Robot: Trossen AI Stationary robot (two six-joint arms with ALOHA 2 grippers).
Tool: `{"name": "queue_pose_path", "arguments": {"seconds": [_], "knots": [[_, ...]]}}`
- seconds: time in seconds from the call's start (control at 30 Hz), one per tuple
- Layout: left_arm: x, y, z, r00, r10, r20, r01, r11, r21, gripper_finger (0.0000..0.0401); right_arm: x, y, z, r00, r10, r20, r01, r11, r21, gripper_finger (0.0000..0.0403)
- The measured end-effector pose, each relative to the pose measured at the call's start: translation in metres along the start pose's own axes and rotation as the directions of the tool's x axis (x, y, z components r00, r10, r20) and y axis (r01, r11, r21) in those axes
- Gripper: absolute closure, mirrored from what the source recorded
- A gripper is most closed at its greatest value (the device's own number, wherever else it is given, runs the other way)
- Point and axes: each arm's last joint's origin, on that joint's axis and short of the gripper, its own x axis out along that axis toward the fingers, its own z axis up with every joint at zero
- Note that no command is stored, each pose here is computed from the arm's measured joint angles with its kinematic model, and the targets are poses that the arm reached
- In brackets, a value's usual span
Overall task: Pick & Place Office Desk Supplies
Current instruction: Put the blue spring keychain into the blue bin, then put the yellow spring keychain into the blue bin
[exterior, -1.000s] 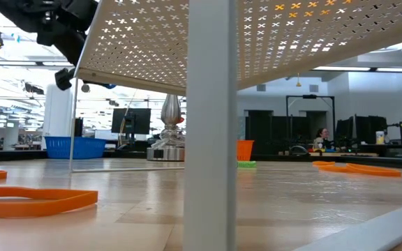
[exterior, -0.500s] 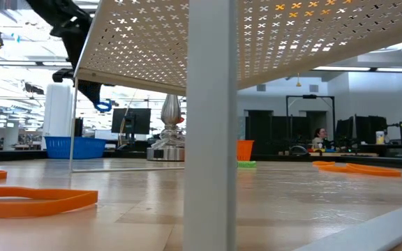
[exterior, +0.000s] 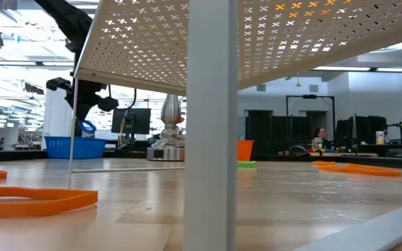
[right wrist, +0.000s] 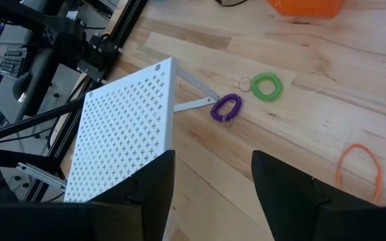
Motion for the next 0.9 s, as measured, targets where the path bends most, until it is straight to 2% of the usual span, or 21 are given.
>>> {"name": "queue_pose_path", "arguments": {"seconds": [0.13,0.43,0.67,0.9], "knots": [[0.0034,-0.0024,-0.0003,1.0,0.019,-0.001,-0.019,0.998,-0.064,0.0401,-0.0001,-0.0001,-0.0001,1.0,-0.001,-0.001,0.001,1.0,-0.001,0.0209],[0.0043,-0.0035,0.0011,0.999,0.029,0.017,-0.027,0.994,-0.103,0.0386,-0.0001,-0.0016,-0.0006,1.0,-0.015,-0.005,0.015,1.0,-0.017,0.0209],[-0.0005,-0.0005,0.0055,0.999,-0.007,0.05,0.016,0.985,-0.174,0.0302,0.0,-0.0021,-0.0005,1.0,-0.02,-0.005,0.02,0.999,-0.031,0.0209],[-0.001,-0.0004,0.0065,0.998,-0.004,0.062,0.017,0.977,-0.212,0.0219,0.0,-0.002,-0.0004,1.0,-0.019,-0.005,0.019,0.999,-0.028,0.0209]]}}
